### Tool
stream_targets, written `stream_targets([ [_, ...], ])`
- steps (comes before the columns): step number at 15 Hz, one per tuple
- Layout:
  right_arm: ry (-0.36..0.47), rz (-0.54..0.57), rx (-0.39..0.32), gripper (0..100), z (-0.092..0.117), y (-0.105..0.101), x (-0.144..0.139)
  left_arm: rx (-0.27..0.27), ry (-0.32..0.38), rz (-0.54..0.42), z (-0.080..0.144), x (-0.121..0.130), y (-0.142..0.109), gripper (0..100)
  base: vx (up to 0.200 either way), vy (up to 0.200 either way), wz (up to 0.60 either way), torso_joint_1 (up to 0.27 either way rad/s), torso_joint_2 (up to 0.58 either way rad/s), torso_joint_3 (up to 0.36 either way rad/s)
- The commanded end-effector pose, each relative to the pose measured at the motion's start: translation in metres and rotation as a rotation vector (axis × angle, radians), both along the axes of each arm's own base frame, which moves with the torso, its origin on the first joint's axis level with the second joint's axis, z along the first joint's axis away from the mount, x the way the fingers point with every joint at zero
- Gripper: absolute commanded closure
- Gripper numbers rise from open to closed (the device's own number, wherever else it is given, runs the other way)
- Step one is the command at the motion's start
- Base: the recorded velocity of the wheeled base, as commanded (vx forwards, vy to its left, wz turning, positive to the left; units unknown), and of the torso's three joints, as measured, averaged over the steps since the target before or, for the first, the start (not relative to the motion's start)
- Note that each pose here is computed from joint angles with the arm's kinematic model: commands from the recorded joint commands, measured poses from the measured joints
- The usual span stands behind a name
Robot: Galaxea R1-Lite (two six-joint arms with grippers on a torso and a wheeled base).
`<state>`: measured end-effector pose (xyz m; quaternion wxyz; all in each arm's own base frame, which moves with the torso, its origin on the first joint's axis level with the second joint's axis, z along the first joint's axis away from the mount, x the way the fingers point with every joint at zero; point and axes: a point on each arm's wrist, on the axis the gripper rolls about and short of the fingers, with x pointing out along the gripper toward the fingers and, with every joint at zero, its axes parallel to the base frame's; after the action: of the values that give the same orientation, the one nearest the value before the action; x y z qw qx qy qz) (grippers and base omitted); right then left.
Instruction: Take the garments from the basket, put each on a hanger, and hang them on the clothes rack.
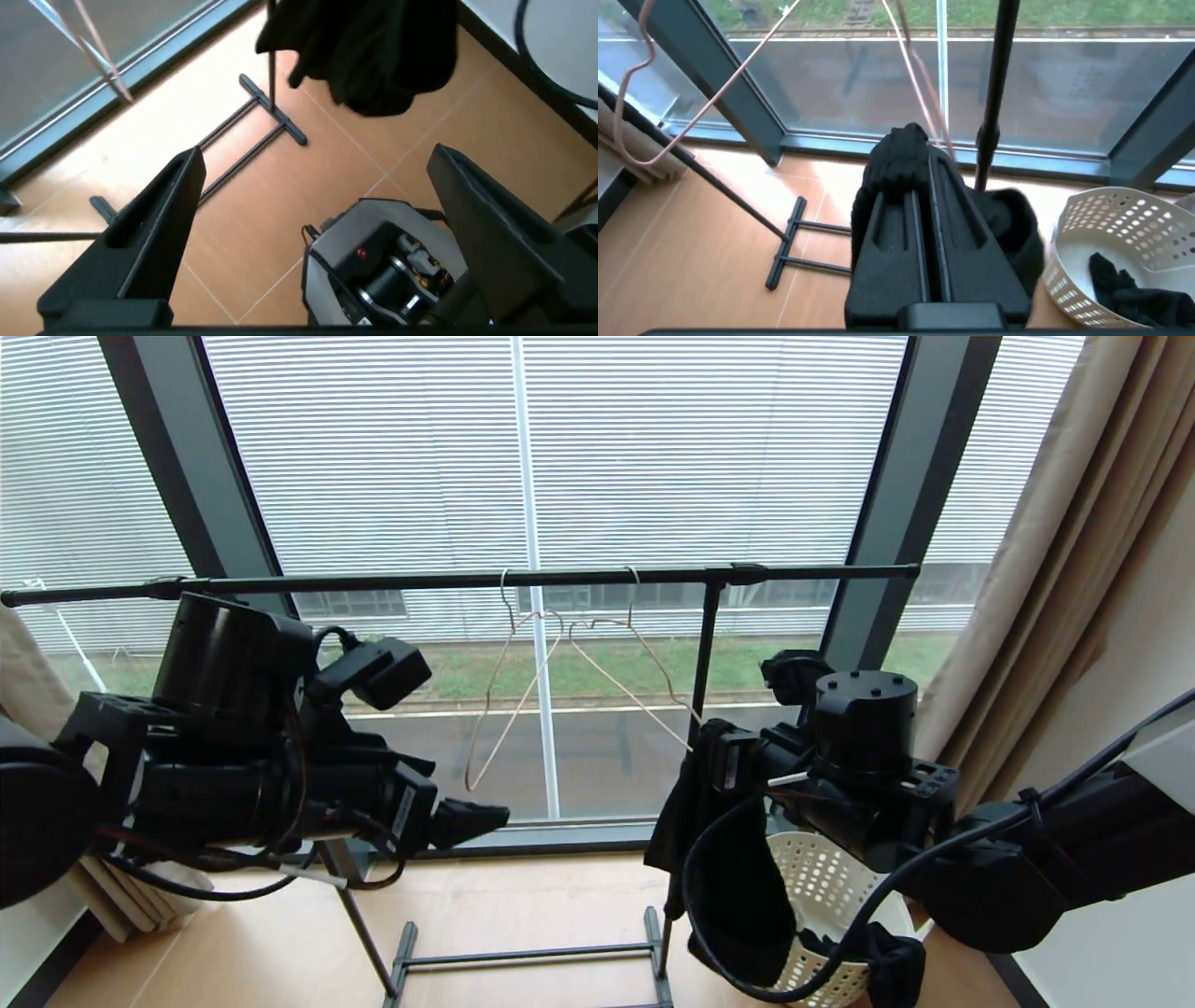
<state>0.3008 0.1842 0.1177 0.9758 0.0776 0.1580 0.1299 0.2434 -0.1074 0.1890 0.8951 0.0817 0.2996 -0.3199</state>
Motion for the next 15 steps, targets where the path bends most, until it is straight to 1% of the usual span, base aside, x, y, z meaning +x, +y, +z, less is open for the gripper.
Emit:
stream_targets([
  [1, -0.012, -0.009, 0.001, 100, 0.004, -0.002, -0.001, 0.037, -0.034, 0.143, 0.002, 0.041, 0.010, 0, 0.000, 0.000, 0.00, 0.000, 0.00, 0.000],
  [2, -0.014, -0.019, -0.003, 100, 0.004, -0.002, -0.001, 0.059, -0.052, 0.206, 0.003, 0.057, 0.008, 0, 0.000, 0.000, 0.00, 0.000, 0.00, 0.000],
  [4, -0.020, -0.024, -0.002, 100, 0.006, -0.003, -0.002, 0.065, -0.059, 0.279, -0.001, 0.087, 0.000, 0, 0.000, 0.000, 0.00, 0.000, 0.00, 0.000],
  [5, -0.023, -0.023, -0.001, 100, 0.007, -0.003, -0.004, 0.077, -0.062, 0.302, -0.007, 0.105, -0.002, 0, 0.000, 0.000, 0.00, 0.000, 0.00, 0.000],
  [7, -0.035, -0.023, 0.005, 100, 0.013, -0.005, -0.006, 0.085, -0.081, 0.335, -0.019, 0.136, -0.005, 0, 0.000, 0.000, 0.00, 0.000, 0.00, 0.000],
  [8, -0.034, -0.019, -0.003, 100, 0.012, -0.005, -0.007, 0.083, -0.085, 0.340, -0.026, 0.150, -0.009, 0, 0.000, 0.000, 0.00, 0.000, 0.00, 0.000],
  [9, -0.034, -0.015, -0.012, 100, 0.011, -0.005, -0.008, 0.085, -0.089, 0.348, -0.030, 0.157, -0.011, 0, 0.000, 0.000, 0.00, 0.000, 0.00, 0.000],
  [10, -0.026, -0.008, -0.028, 100, 0.008, -0.004, -0.011, 0.100, -0.095, 0.382, -0.042, 0.176, -0.017, 0, 0.000, 0.000, 0.00, 0.000, 0.00, 0.000],
  [11, -0.025, -0.006, -0.028, 100, 0.008, -0.004, -0.011, 0.100, -0.095, 0.387, -0.044, 0.178, -0.017, 0, 0.000, 0.000, 0.00, 0.000, 0.00, 0.000],
  [12, -0.021, 0.013, -0.033, 100, 0.006, 0.001, -0.015, 0.093, -0.099, 0.441, -0.052, 0.193, -0.022, 0, 0.000, 0.000, 0.00, 0.000, 0.00, 0.000],
  [13, -0.020, 0.010, -0.036, 100, 0.006, 0.002, -0.016, 0.096, -0.104, 0.463, -0.058, 0.202, -0.026, 0, 0.000, 0.000, 0.00, 0.000, 0.00, 0.000],
  [15, -0.017, 0.009, -0.039, 100, 0.004, 0.003, -0.015, 0.096, -0.108, 0.457, -0.063, 0.207, -0.032, 0, 0.000, 0.000, 0.00, 0.000, 0.00, 0.000],
])
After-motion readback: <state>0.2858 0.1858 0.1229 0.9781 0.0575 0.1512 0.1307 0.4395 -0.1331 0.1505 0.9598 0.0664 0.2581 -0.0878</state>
